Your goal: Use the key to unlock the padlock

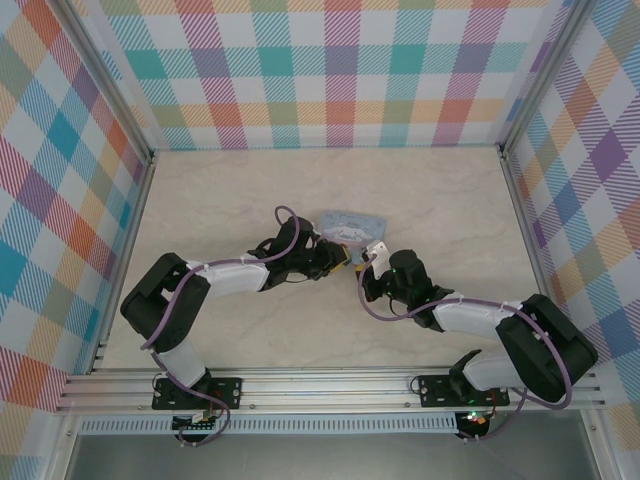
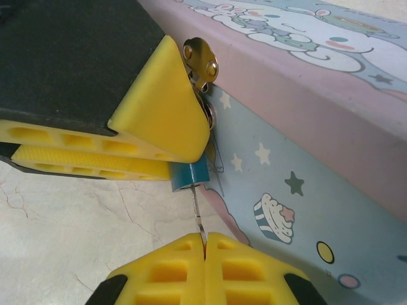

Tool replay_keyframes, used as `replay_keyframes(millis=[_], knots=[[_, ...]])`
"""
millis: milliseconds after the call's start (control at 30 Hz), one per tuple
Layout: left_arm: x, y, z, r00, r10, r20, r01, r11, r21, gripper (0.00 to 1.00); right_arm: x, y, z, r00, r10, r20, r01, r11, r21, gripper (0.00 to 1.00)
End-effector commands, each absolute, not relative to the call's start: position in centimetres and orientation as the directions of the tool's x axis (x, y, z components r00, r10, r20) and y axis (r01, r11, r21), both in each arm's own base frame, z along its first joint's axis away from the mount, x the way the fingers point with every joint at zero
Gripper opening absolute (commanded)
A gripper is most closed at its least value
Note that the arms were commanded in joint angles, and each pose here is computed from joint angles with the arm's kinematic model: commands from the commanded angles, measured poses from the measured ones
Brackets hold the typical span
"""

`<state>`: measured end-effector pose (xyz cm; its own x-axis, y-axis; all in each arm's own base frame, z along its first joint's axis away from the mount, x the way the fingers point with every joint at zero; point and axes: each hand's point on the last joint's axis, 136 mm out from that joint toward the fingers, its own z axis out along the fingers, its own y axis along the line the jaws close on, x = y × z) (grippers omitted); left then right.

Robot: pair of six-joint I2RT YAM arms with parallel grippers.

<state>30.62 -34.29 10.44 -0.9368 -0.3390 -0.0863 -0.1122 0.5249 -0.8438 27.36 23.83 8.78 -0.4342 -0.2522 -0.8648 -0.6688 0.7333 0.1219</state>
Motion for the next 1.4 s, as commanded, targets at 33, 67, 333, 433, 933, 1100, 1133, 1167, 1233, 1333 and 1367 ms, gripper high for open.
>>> replay_keyframes(millis=[33,67,333,433,933,1100,1133,1167,1233,1333,1367], knots=[[30.4,-34.7,13.0,-0.943,-0.311,-0.115,-0.051,0.477,-0.878,0.21,28.1,24.5,10.6,-0.380,-0.226,-0.897,-0.691,0.714,0.113,0.00],[30.3,-34.7,13.0,-0.944,-0.310,-0.115,-0.050,0.476,-0.878,0.21,28.2,24.6,10.6,-0.379,-0.228,-0.897,-0.693,0.713,0.111,0.00],[29.9,-35.2,14.3,-0.955,-0.274,-0.115,-0.021,0.448,-0.894,0.21,29.1,25.4,10.8,-0.356,-0.236,-0.904,-0.705,0.703,0.094,0.00],[29.5,-35.1,14.3,-0.961,-0.248,-0.121,-0.009,0.464,-0.886,0.21,29.7,25.1,11.5,-0.341,-0.221,-0.914,-0.699,0.709,0.090,0.00],[29.5,-35.2,14.3,-0.966,-0.233,-0.111,-0.010,0.461,-0.887,0.21,29.0,26.3,12.6,-0.354,-0.199,-0.914,-0.768,0.620,0.162,0.00],[29.5,-35.1,14.0,-0.968,-0.219,-0.120,0.000,0.482,-0.876,0.21,29.0,26.5,13.7,-0.340,-0.160,-0.927,-0.769,0.615,0.176,0.00],[29.5,-35.1,13.8,-0.969,-0.218,-0.120,-0.002,0.486,-0.874,0.21,29.0,26.5,14.1,-0.336,-0.154,-0.929,-0.771,0.612,0.177,0.00],[29.5,-35.1,13.7,-0.968,-0.220,-0.121,-0.002,0.489,-0.872,0.21,29.0,26.7,14.5,-0.332,-0.148,-0.932,-0.775,0.606,0.179,0.00],[29.5,-35.1,13.4,-0.969,-0.220,-0.115,-0.008,0.491,-0.871,0.21,28.9,26.9,14.9,-0.330,-0.144,-0.933,-0.782,0.595,0.185,0.00],[29.7,-35.2,13.4,-0.968,-0.226,-0.110,-0.012,0.480,-0.877,0.21,28.7,27.2,14.8,-0.343,-0.141,-0.929,-0.789,0.579,0.204,0.00],[29.7,-35.3,13.6,-0.967,-0.228,-0.110,-0.012,0.475,-0.880,0.21,28.6,27.2,14.7,-0.349,-0.141,-0.927,-0.790,0.576,0.209,0.00]])
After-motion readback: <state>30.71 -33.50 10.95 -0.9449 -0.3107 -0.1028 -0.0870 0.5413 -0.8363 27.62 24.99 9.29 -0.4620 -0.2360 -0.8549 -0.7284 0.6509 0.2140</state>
